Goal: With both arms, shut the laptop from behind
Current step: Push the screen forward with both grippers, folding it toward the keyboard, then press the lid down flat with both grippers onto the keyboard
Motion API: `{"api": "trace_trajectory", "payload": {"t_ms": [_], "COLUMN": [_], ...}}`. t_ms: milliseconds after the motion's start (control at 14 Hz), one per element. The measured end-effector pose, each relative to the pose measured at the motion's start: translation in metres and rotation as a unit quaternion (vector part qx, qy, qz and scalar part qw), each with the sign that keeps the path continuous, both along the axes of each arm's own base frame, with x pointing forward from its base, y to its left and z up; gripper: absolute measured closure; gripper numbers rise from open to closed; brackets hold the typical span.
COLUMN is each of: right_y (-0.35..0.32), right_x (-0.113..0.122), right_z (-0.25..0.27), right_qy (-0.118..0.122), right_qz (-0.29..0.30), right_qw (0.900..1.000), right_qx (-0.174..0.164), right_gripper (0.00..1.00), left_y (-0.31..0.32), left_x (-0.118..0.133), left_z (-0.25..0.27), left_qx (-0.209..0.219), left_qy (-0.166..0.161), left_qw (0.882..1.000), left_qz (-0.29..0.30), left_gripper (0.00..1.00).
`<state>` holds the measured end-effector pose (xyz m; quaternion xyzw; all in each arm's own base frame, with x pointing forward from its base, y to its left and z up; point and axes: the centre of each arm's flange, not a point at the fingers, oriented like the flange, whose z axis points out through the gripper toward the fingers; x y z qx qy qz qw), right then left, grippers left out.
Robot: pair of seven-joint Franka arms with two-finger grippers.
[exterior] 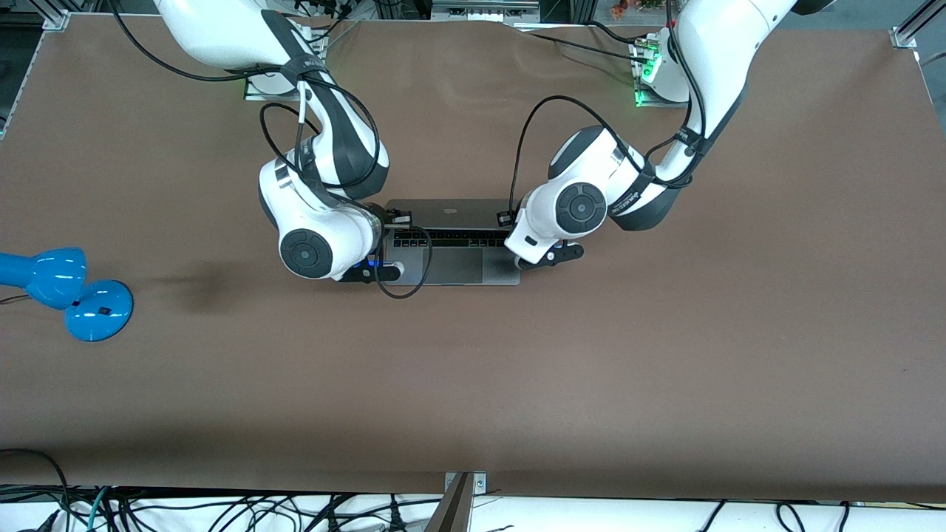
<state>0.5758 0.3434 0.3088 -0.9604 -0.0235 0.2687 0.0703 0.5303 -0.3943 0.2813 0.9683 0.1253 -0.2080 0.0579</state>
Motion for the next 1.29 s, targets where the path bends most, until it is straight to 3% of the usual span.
{"api": "trace_trajectory", "payload": {"t_ms": [786,1000,1286], "right_y": [-0.007,-0.008,-0.010], "right_x": [0.028,0.033,0.035], "right_z": [-0.040,-0.057,-0.080], "right_qy": [-0.025,-0.041,-0.044], "right_qz": [0.007,0.011,0.022], "right_qw": [0.999,0.999,0.999], "right_qx": [0.018,0.010,0.008], "right_gripper": [0.94,0.94,0.94], "left_y": [0.002,0.004,0.002], "left_x": [0.021,0.024,0.023], "left_z": [-0.041,-0.053,-0.069], "left_qx": [-0.019,-0.018,-0.008], "left_qy": [-0.014,-0.020,-0.026], "left_qw": [0.999,0.999,0.999], "left_qz": [0.028,0.030,0.028], "left_gripper": [0.99,0.99,0.99]}}
